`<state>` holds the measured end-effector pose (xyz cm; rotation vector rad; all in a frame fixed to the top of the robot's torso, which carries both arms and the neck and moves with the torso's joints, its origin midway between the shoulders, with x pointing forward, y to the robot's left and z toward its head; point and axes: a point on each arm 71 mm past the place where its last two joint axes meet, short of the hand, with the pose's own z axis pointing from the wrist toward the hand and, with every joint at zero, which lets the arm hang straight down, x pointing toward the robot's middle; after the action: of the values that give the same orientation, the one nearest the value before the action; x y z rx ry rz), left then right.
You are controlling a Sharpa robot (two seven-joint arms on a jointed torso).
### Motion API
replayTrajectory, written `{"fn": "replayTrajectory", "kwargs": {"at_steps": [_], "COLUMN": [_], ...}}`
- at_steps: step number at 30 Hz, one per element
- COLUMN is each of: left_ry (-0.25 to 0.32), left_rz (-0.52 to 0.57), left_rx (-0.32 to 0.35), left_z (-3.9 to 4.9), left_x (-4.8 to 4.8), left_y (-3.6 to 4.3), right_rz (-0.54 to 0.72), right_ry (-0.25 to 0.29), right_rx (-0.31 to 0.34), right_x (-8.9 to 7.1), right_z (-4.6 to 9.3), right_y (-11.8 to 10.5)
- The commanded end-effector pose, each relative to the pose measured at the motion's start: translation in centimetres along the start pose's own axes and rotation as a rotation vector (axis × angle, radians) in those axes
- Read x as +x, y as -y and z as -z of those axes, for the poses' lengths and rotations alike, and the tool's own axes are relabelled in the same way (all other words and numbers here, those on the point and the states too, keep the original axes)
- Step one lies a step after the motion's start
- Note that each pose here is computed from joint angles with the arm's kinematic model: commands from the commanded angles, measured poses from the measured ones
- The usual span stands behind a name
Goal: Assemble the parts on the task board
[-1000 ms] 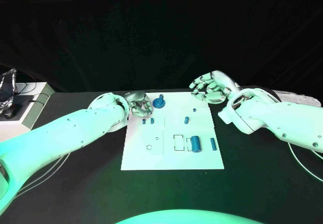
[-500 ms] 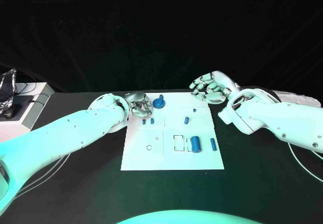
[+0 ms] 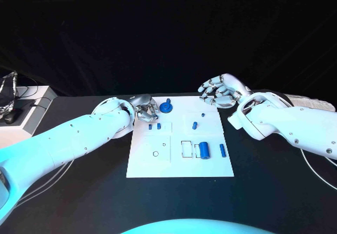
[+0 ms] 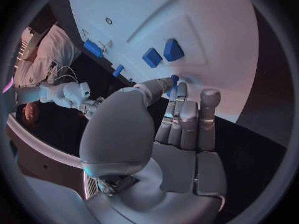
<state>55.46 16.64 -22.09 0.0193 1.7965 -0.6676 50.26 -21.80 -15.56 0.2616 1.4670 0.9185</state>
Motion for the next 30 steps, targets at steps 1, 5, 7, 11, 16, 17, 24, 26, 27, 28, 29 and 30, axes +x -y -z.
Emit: {"fn": "replayTrajectory", "kwargs": {"at_steps": [1,5,7,11,16,17,24,26,27,28,29,30], "left_ry": [0.012,0.014,0.018,0.021,0.018,0.019,0.005,-0.01,-0.013,-0.015,-0.014,-0.011], "left_rz": [0.01,0.012,0.019,0.034,0.046,0.048,0.054,0.05,0.048,0.045,0.045,0.047], "left_rx": [0.003,0.0,-0.001,-0.006,-0.01,-0.01,-0.012,-0.011,-0.011,-0.01,-0.01,-0.01], "left_z": [0.01,0.11,0.14,0.21,0.27,0.27,0.59,0.77,0.86,1.02,1.11,1.23], "left_x": [-0.06,-0.11,-0.16,-0.22,-0.22,-0.22,-0.31,-0.38,-0.44,-0.61,-0.77,-0.98], "left_y": [0.11,0.04,-0.03,-0.21,-0.29,-0.3,-0.56,-0.7,-0.76,-0.87,-0.94,-1.05], "right_rz": [0.003,0.003,0.003,0.003,0.004,0.004,0.005,0.006,0.006,0.007,0.008,0.01], "right_ry": [-0.001,-0.001,-0.001,0.0,0.001,0.001,0.001,0.0,0.0,0.0,0.0,-0.001], "right_rx": [-0.014,-0.013,-0.013,-0.014,-0.013,-0.013,-0.011,-0.007,-0.006,-0.002,0.0,0.003], "right_x": [0.0,0.0,0.0,0.0,0.0,0.0,-0.1,-0.1,-0.1,-0.2,-0.2,-0.2], "right_z": [0.0,0.0,0.0,0.0,-0.1,-0.1,-0.1,-0.1,-0.1,-0.1,-0.1,-0.1], "right_y": [-0.1,-0.1,-0.1,-0.1,-0.1,-0.1,0.0,0.1,0.1,0.2,0.3,0.4]}}
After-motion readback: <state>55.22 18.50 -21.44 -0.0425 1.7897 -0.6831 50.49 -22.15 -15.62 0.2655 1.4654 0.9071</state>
